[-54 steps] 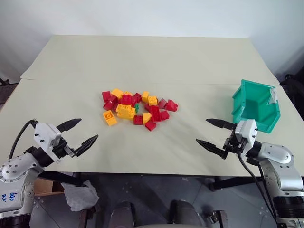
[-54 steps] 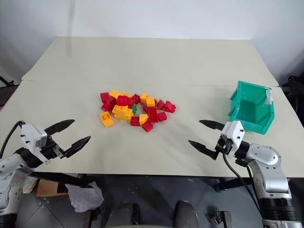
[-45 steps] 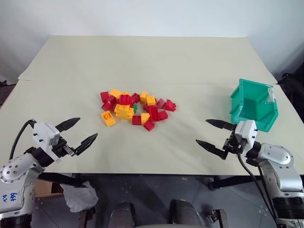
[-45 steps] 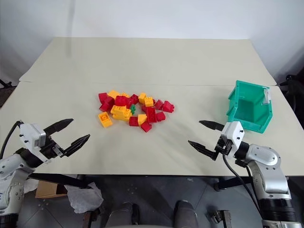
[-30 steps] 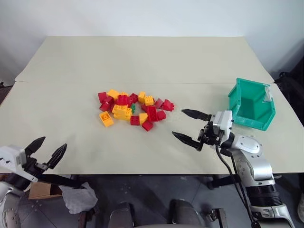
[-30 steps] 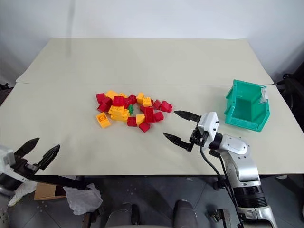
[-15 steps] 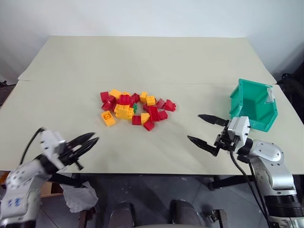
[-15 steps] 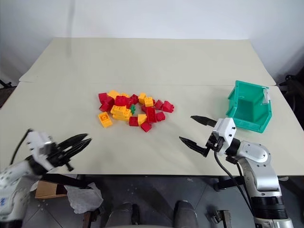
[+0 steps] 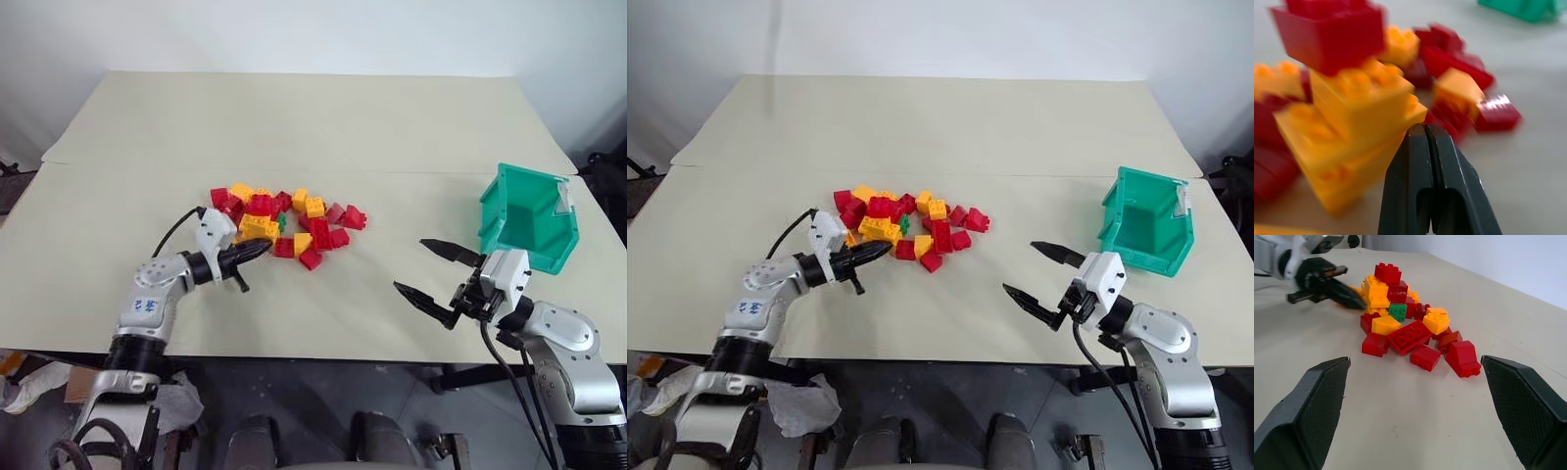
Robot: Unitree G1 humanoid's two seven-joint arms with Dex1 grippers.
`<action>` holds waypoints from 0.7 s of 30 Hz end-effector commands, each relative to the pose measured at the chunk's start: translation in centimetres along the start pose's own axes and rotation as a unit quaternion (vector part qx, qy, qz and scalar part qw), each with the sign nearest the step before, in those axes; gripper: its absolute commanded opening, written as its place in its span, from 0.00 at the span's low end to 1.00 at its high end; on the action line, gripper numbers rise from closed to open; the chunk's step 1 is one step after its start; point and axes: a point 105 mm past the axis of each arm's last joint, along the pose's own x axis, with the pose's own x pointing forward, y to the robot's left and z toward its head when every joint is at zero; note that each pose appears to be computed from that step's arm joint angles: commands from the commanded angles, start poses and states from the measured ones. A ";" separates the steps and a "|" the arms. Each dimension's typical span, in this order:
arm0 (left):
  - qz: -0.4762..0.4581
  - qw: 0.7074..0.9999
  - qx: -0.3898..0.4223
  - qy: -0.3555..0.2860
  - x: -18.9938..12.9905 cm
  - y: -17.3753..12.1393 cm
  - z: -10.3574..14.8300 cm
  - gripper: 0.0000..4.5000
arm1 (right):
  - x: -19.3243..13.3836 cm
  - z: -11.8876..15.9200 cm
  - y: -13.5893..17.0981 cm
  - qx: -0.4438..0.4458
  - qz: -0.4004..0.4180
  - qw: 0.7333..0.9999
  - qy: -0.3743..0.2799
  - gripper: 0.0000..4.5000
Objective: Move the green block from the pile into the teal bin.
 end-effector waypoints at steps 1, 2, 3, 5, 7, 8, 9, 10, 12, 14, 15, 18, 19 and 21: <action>0.059 0.996 0.011 -0.064 0.4 2.4 3.0 0.01 | 0.2 1.3 0.1 -0.016 -0.006 1.000 -0.023 1.00; 0.074 0.994 0.004 -0.084 0.5 3.0 3.7 0.01 | 0.3 1.4 0.2 -0.015 -0.006 1.000 -0.024 1.00; 0.089 0.991 -0.005 -0.101 0.4 3.5 4.2 0.01 | 0.4 1.4 0.3 -0.014 -0.007 1.000 -0.026 1.00; 0.119 0.986 -0.010 -0.117 0.3 4.6 4.7 0.01 | 0.5 1.3 0.6 -0.012 -0.008 1.000 -0.027 1.00; 0.161 0.982 -0.013 -0.102 -0.1 6.0 4.1 0.01 | 0.7 1.3 0.7 -0.010 -0.009 0.999 -0.030 1.00; 0.174 0.981 -0.012 -0.088 -0.2 6.4 3.6 0.01 | 0.8 1.3 0.7 -0.010 -0.009 0.999 -0.031 1.00; 0.176 0.981 -0.010 -0.076 -0.2 6.5 3.2 0.01 | 0.9 1.3 0.7 -0.009 -0.010 0.999 -0.032 1.00; 0.169 0.983 -0.009 -0.070 -0.1 6.4 3.1 0.01 | 1.0 1.3 0.7 -0.009 -0.010 0.999 -0.032 1.00; 0.138 0.989 -0.014 -0.052 0.1 5.8 2.5 0.01 | 1.0 1.4 0.7 -0.009 -0.010 0.999 -0.033 1.00; 0.094 0.995 -0.004 -0.032 0.3 4.7 2.0 0.01 | 1.1 1.4 0.7 -0.009 -0.010 0.999 -0.034 1.00; 0.068 0.997 0.008 -0.020 0.3 4.0 1.7 0.01 | 1.1 1.4 0.7 -0.009 -0.011 0.999 -0.034 1.00; 0.012 1.000 0.028 -0.004 0.1 2.7 1.5 0.01 | 1.1 1.4 0.8 -0.008 -0.011 0.999 -0.035 1.00; -0.016 0.999 0.033 -0.003 0.0 1.9 1.6 0.01 | 1.1 1.4 0.8 -0.008 -0.011 0.999 -0.035 1.00; -0.073 0.995 0.055 0.025 -0.2 0.3 1.1 0.01 | 1.1 1.4 0.9 -0.007 -0.012 0.999 -0.035 1.00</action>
